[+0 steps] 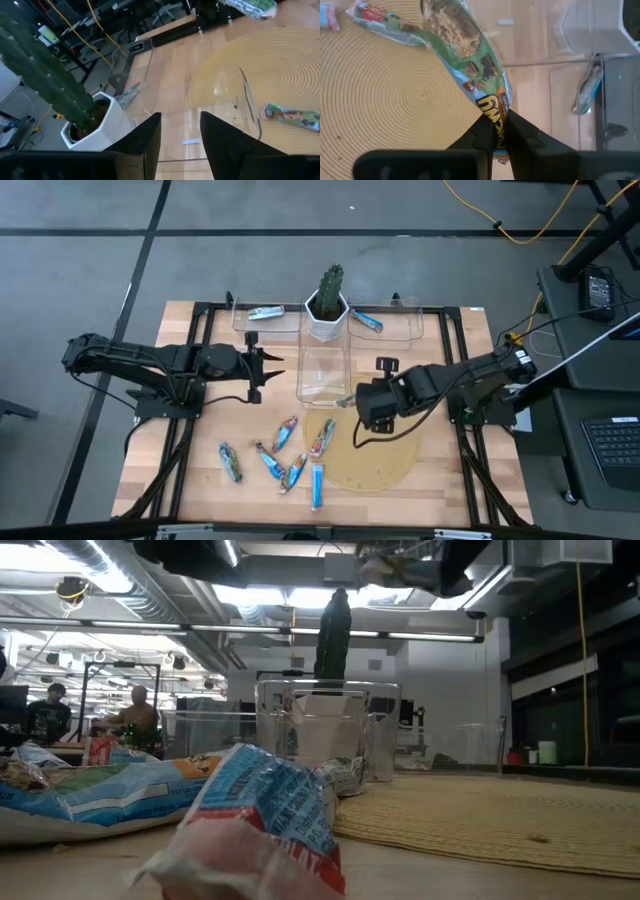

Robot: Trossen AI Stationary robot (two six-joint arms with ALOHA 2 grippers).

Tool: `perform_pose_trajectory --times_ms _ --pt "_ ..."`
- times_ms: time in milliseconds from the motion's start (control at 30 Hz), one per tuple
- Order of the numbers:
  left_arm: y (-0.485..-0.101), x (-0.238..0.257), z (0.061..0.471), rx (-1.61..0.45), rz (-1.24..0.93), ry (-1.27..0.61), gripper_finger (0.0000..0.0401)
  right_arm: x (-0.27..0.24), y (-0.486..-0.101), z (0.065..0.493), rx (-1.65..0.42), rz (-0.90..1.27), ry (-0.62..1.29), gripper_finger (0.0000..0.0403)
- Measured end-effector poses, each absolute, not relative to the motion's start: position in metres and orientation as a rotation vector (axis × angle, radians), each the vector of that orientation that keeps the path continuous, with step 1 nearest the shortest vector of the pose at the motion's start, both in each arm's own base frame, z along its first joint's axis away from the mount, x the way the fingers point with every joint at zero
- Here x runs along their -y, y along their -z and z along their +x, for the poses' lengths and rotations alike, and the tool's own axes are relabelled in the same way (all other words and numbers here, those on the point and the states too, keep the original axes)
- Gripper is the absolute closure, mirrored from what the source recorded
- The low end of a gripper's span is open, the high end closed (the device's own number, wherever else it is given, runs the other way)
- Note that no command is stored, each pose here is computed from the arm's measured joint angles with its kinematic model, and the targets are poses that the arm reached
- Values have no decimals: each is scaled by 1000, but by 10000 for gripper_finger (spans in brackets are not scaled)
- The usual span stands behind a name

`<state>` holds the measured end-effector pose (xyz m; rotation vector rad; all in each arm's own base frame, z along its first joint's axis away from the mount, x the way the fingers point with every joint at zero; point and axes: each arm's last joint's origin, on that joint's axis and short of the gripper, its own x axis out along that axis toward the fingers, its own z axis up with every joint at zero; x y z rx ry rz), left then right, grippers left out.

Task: Pick and place Granola Bars by type
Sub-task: Put the yellow green granola bar into the left transparent bin

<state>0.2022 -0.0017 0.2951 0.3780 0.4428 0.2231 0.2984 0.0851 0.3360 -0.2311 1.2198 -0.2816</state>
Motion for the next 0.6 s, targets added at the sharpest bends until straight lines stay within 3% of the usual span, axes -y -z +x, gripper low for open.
perform_pose_trajectory --times_ms 600 --pt "-301 3 217 -463 384 -187 272 -46 -337 310 -1220 -226 325 358"
